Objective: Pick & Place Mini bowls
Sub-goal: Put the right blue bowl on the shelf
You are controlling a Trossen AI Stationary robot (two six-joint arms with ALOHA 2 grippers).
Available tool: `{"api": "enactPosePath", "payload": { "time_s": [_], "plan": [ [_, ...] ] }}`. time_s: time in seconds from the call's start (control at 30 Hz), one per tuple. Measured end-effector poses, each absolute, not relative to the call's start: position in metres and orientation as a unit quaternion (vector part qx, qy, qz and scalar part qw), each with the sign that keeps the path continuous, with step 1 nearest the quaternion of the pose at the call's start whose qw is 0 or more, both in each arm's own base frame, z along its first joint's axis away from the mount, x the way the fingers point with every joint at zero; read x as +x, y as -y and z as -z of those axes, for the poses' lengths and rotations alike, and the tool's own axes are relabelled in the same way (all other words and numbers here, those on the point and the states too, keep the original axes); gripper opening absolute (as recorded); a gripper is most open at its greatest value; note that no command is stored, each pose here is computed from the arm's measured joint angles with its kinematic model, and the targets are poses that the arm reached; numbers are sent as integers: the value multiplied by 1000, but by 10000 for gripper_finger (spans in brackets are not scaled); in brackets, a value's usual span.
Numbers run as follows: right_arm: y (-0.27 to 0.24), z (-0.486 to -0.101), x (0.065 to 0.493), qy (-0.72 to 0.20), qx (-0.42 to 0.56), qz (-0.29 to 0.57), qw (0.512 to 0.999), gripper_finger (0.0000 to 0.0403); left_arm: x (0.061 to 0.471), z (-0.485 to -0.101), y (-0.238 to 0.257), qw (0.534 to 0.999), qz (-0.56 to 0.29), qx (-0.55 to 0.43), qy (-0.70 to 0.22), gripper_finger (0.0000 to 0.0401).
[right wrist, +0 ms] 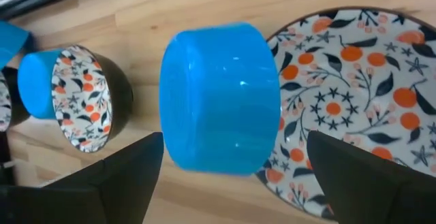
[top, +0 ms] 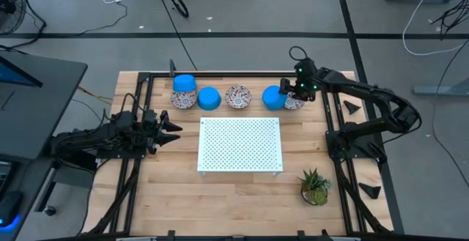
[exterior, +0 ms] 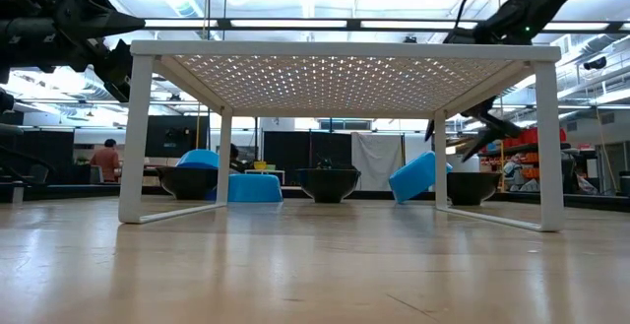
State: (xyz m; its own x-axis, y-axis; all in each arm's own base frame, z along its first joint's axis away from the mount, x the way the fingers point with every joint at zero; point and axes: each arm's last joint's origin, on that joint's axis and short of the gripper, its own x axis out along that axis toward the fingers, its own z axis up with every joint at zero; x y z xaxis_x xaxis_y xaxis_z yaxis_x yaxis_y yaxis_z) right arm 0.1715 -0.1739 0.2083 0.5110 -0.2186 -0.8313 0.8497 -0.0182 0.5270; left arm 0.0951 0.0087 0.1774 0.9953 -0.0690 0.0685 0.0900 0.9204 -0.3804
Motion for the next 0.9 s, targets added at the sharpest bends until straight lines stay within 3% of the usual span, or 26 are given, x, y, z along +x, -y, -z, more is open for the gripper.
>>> {"api": "enactPosePath", "payload": {
  "time_s": [0.7,0.9],
  "plan": [
    [189,-185,183,-262,588,397,654,363,95,-177,-9,980,41,-195,27,181],
    [189,-186,184,-258,590,388,660,334,95,-177,-9,980,41,-195,27,181]
  ]
}}
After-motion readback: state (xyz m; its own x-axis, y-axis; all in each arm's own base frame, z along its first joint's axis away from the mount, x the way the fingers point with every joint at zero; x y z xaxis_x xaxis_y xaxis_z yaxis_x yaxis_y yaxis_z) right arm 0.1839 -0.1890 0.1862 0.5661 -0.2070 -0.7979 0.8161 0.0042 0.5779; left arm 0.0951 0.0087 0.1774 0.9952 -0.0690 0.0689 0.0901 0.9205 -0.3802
